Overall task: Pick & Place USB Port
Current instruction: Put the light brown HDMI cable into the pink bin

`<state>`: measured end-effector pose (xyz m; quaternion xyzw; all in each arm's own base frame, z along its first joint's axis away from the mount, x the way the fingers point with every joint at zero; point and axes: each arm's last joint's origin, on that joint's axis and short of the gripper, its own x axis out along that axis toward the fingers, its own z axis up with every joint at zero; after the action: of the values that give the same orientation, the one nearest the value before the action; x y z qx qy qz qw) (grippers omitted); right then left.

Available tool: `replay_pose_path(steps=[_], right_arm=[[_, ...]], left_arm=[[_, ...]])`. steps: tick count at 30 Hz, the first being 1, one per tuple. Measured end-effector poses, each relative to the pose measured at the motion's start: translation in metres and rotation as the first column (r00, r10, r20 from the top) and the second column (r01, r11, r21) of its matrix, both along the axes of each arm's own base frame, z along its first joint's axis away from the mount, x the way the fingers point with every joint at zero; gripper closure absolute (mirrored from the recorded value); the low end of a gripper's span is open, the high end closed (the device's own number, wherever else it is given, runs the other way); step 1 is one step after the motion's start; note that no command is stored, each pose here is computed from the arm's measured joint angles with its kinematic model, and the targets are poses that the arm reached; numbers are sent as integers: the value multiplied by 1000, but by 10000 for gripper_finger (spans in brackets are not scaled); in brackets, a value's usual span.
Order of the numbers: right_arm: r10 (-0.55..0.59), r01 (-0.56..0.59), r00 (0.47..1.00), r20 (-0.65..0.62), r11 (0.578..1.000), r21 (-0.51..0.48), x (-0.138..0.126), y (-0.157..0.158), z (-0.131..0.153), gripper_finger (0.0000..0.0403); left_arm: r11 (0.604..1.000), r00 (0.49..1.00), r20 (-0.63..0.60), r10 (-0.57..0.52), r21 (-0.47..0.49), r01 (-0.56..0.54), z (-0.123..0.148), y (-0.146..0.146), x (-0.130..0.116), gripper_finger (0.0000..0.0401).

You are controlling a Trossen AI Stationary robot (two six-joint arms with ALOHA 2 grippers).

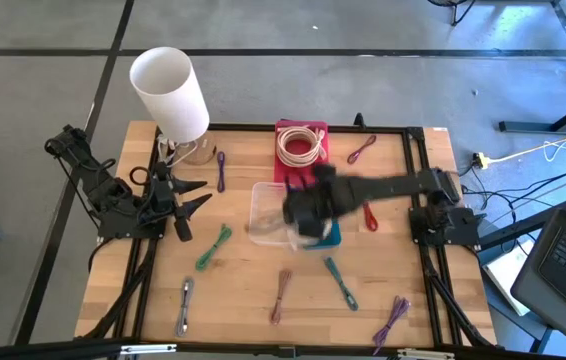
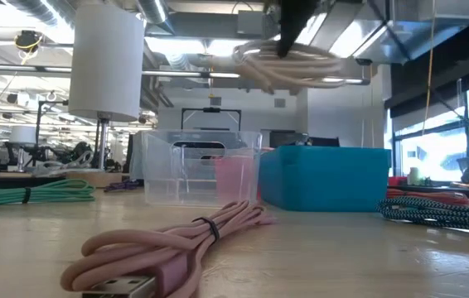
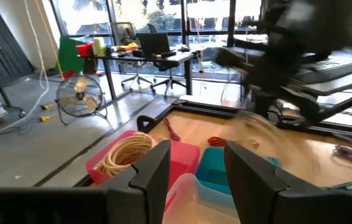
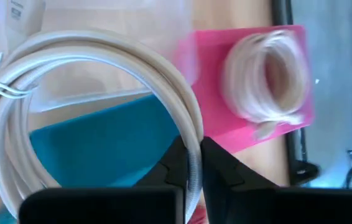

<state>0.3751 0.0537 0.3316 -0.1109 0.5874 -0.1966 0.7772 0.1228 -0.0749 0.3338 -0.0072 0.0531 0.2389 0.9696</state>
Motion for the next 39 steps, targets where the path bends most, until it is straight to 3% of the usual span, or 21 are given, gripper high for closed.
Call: replay_pose_path(steps=[6, 10, 17, 20, 23, 33, 39], right_arm=[[-43, 42, 999, 13, 997, 70, 5, -106, 18, 382], [-81, 61, 990, 120, 985, 162, -1, -181, 23, 382], [-281, 191, 901, 331, 942, 277, -32, -278, 31, 382], [-327, 199, 862, 387, 921, 335, -39, -298, 31, 382], [-371, 204, 853, 366, 885, 419, -38, -309, 17, 382], [-426, 320, 900, 89, 786, 529, -22, -323, -54, 382], [-407, 336, 912, 42, 805, 488, -19, -333, -73, 382]], left_arm=[[1000, 1000, 1, -1, -3, 1, 0, 0, 0, 258], [1000, 1000, 4, 11, 0, -11, 0, 0, 0, 258], [997, 997, 18, 76, 15, -76, 1, 2, -1, 258], [995, 995, 18, 98, 30, -98, 1, 3, -1, 258], [991, 992, 10, 122, 61, -122, 1, 3, -2, 258], [985, 988, 15, 153, 74, -154, 1, 4, -2, 258], [986, 988, 27, 155, 52, -156, 1, 4, -2, 258]])
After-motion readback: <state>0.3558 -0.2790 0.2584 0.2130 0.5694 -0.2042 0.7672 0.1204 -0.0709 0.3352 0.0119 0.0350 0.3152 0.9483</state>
